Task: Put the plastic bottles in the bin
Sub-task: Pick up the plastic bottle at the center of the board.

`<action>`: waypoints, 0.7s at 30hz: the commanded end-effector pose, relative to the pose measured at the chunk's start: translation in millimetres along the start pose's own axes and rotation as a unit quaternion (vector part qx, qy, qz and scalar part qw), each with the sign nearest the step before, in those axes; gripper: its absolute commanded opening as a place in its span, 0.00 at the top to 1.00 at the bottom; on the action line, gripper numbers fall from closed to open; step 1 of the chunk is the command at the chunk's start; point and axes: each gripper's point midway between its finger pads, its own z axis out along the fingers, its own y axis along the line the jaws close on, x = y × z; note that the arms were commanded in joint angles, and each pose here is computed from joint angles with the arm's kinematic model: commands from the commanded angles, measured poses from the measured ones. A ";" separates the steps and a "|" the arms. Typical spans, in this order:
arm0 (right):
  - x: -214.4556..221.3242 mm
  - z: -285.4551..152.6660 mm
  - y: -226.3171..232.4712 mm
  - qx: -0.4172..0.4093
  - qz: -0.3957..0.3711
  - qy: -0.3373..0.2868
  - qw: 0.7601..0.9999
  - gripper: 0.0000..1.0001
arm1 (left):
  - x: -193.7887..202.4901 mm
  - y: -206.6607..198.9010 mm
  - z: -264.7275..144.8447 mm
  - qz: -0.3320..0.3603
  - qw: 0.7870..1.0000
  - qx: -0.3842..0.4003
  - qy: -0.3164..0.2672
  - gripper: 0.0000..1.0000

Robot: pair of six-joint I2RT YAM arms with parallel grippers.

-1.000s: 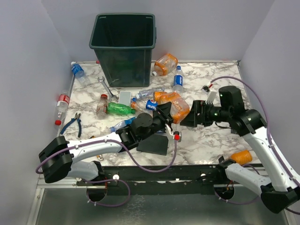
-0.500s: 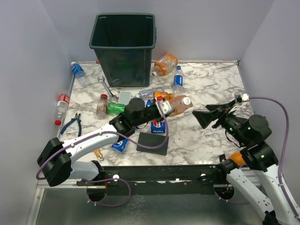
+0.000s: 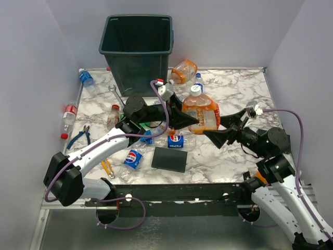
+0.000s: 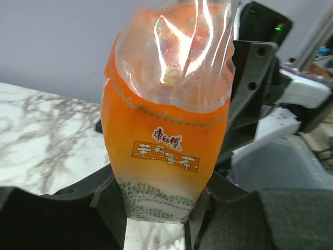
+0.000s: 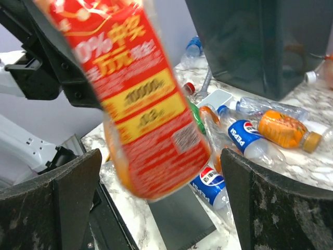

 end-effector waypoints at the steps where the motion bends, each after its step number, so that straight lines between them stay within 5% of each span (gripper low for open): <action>1: -27.4 6.3 22.3 -0.059 -0.045 -0.034 0.997 0.00 | -2.8 -34.9 -1.1 -0.047 0.995 0.087 0.016 0.77; 8: -34.9 11.6 31.3 -0.087 -0.042 -0.041 0.994 0.12 | 1.2 -36.1 -2.9 -0.051 0.995 0.089 0.020 0.75; 13: -31.2 16.7 33.7 -0.103 -0.031 -0.030 0.994 0.48 | 3.9 -33.6 -2.0 -0.058 0.995 0.084 0.021 0.69; 15: -27.7 18.4 33.2 -0.106 -0.026 -0.022 0.994 0.58 | 2.4 -31.1 -1.2 -0.061 0.995 0.076 0.016 0.56; 18: -23.4 19.2 30.8 -0.103 -0.024 -0.016 0.994 0.64 | -7.8 -26.4 -1.4 -0.050 0.997 0.052 -0.006 0.10; 19: -22.7 19.2 30.2 -0.102 -0.023 -0.014 0.994 0.65 | -14.2 -23.8 -2.3 -0.041 0.998 0.038 -0.019 0.02; 21: -18.9 19.3 27.6 -0.097 -0.024 -0.009 0.995 0.68 | -30.7 -17.4 -6.0 -0.014 0.999 0.002 -0.052 0.01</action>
